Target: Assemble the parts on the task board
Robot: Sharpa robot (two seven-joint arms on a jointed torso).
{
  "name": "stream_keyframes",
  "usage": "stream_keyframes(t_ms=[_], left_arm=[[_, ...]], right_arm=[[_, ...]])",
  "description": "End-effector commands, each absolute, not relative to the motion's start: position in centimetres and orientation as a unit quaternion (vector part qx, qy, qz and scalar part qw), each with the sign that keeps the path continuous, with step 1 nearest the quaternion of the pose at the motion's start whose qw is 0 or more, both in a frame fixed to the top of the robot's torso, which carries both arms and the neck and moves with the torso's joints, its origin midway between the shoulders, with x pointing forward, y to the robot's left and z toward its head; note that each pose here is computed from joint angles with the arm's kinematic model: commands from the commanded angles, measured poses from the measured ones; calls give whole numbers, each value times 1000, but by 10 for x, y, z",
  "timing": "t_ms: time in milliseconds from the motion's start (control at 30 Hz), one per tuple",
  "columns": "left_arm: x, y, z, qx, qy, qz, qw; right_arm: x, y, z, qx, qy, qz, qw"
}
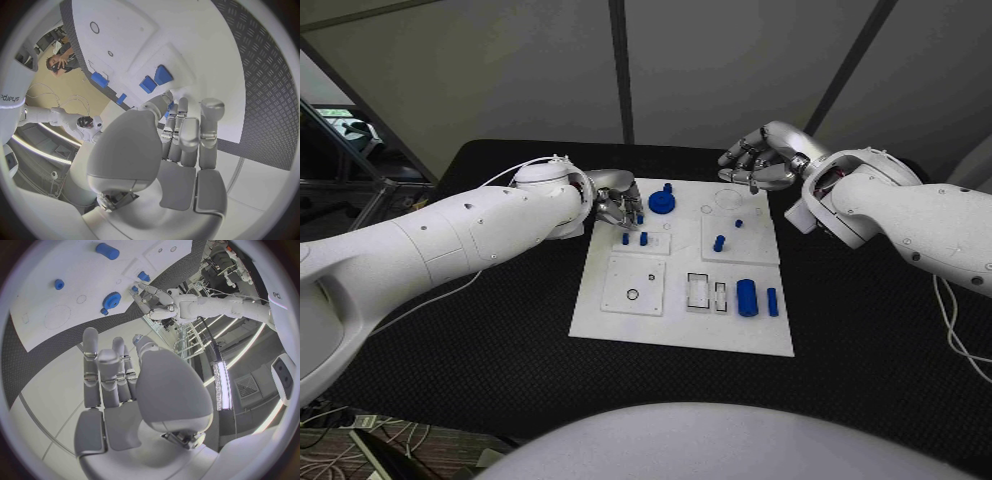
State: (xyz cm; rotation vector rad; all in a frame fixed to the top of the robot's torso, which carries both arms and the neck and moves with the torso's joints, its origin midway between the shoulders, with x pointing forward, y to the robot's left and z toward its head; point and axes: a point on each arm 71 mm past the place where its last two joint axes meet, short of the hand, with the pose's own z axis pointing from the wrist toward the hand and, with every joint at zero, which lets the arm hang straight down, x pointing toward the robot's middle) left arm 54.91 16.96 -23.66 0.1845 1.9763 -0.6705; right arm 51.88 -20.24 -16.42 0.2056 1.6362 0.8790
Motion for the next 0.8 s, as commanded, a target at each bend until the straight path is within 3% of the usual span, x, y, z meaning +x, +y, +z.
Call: stream_keyframes(t_ms=[33, 567, 800], left_arm=[[550, 170, -235, 73, 814, -277, 506], [552, 178, -233, 64, 808, -275, 518], [553, 191, -225, 52, 800, -279, 528]], right_arm=[[519, -202, -163, 87, 703, 381, 594], [520, -204, -163, 89, 703, 378, 596], [522, -211, -166, 89, 709, 367, 596]])
